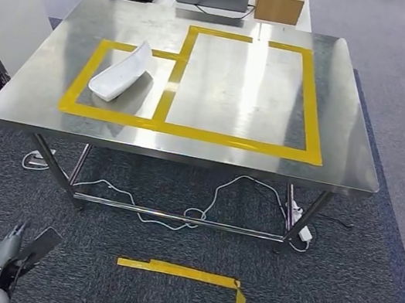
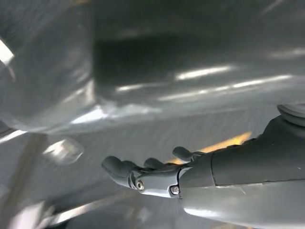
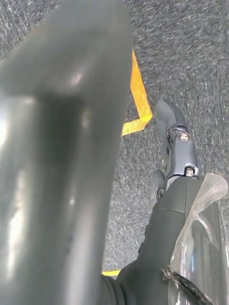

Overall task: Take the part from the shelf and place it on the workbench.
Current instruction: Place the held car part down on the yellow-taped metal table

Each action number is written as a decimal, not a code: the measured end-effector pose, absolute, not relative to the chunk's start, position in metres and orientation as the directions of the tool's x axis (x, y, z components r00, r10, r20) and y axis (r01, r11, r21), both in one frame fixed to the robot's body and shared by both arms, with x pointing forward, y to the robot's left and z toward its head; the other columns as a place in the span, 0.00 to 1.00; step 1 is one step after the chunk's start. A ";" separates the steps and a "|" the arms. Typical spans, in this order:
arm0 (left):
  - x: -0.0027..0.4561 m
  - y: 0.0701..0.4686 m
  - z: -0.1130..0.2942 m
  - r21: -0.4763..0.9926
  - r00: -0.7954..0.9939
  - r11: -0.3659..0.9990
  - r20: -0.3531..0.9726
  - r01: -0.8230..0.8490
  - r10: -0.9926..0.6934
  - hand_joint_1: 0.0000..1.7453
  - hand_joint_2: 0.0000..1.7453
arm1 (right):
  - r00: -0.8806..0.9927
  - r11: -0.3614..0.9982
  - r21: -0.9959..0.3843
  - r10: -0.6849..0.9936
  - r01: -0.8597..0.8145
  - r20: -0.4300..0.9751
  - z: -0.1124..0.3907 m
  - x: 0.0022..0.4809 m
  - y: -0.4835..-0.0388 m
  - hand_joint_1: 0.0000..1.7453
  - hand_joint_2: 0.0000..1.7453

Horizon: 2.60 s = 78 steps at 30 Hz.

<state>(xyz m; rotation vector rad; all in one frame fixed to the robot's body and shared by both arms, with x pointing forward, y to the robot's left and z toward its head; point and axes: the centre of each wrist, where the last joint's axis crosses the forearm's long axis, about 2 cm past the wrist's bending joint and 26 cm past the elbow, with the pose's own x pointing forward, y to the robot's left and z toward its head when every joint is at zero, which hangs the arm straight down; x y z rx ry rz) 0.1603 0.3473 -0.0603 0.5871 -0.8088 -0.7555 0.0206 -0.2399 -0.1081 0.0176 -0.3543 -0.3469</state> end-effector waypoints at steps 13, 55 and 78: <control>0.070 0.331 -0.101 0.469 0.745 0.803 0.368 0.367 -0.556 0.00 0.00 | 0.866 0.927 0.068 -0.370 0.370 0.336 -0.106 0.022 -0.240 0.00 0.00; 0.028 0.265 -0.111 0.280 0.819 0.875 0.324 0.396 -0.474 0.00 0.00 | 0.798 0.857 0.073 -0.503 0.510 0.333 -0.101 0.021 -0.245 0.00 0.00; 0.029 0.263 -0.111 0.283 0.815 0.872 0.325 0.401 -0.480 0.00 0.00 | 0.793 0.854 0.085 -0.510 0.513 0.333 -0.102 0.022 -0.243 0.00 0.00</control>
